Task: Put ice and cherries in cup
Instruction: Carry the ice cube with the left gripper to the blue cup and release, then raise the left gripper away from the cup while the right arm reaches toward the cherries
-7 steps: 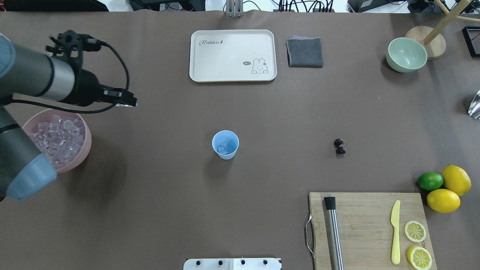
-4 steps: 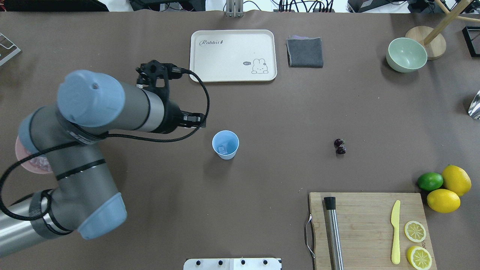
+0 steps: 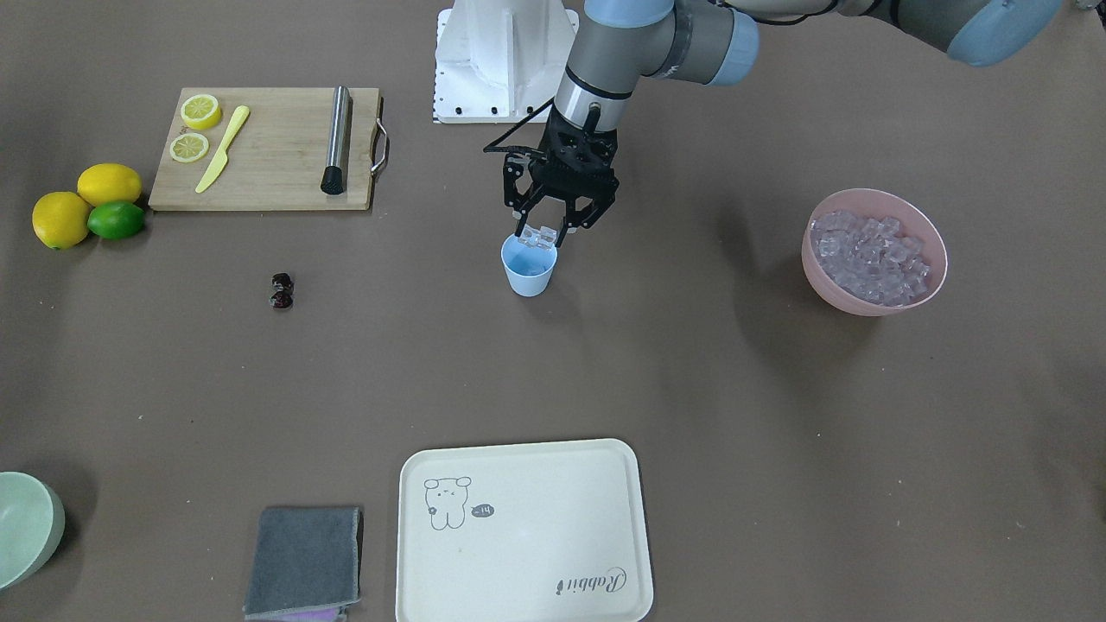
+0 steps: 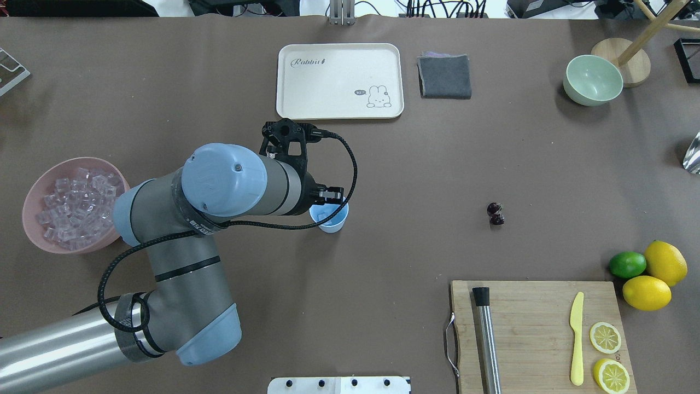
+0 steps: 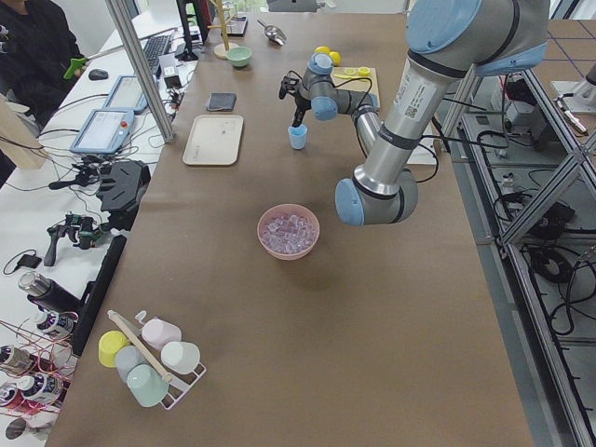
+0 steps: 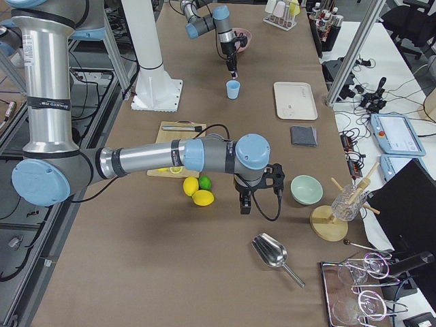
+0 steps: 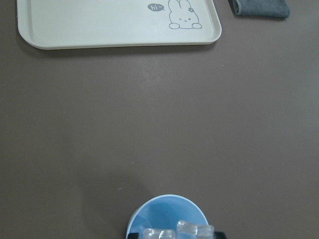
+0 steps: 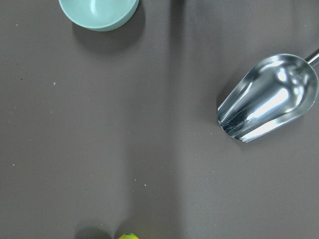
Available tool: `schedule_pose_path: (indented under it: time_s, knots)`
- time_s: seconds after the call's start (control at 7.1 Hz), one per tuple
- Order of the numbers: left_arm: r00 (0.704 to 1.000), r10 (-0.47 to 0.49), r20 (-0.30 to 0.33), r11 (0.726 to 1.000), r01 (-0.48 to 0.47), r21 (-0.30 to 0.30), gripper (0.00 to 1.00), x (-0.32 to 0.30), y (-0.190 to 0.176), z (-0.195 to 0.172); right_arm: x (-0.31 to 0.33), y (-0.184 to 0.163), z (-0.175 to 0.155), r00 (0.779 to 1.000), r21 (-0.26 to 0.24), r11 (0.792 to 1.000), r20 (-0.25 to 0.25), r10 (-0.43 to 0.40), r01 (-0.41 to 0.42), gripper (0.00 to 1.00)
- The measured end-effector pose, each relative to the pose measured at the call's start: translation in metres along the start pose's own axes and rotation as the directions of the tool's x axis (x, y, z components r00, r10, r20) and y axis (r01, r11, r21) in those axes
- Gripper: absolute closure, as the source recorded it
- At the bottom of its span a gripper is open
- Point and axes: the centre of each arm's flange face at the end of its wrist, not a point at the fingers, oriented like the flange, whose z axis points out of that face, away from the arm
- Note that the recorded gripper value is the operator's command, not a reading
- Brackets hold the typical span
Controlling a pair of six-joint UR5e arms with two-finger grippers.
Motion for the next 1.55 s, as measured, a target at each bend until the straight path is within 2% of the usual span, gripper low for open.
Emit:
schedule_pose_path:
  time_s: [0.14, 0.28, 0.42, 0.85, 1.13, 1.41, 1.55]
  knots:
    - [1.000, 0.004, 0.002, 1.000, -0.004, -0.007, 1.00, 0.003, 0.006, 0.004, 0.000, 0.000, 0.000, 1.000, 0.000, 1.000, 0.000, 0.000, 0.000, 0.00]
    - [1.000, 0.008, 0.001, 1.000, -0.008, -0.014, 0.54, 0.005, 0.012, 0.007, 0.000, 0.000, 0.000, 1.000, 0.000, 1.000, 0.000, -0.001, 0.001, 0.00]
    - [1.000, 0.010, 0.001, 1.000, -0.010, -0.017, 0.03, 0.007, 0.017, 0.009, 0.000, 0.000, 0.000, 1.000, 0.000, 1.000, 0.000, -0.001, 0.001, 0.00]
    - [1.000, -0.023, 0.017, 1.000, 0.023, 0.016, 0.02, 0.011, 0.024, 0.014, -0.001, 0.000, -0.001, 1.000, 0.002, 1.000, 0.000, 0.002, -0.002, 0.00]
    - [0.999, -0.035, 0.018, 0.999, 0.034, 0.042, 0.02, 0.005, 0.015, 0.003, -0.004, -0.003, -0.003, 1.000, 0.007, 1.000, 0.000, 0.002, -0.002, 0.00]
    - [0.995, -0.068, 0.079, 0.994, 0.060, 0.095, 0.02, -0.044, -0.019, -0.009, -0.037, -0.019, -0.006, 1.000, 0.022, 1.000, 0.003, 0.020, -0.021, 0.00]
    - [0.990, -0.047, 0.131, 0.992, 0.031, 0.122, 0.02, -0.076, -0.042, -0.026, -0.066, -0.030, 0.002, 1.000, 0.027, 1.000, 0.000, 0.000, 0.000, 0.00]
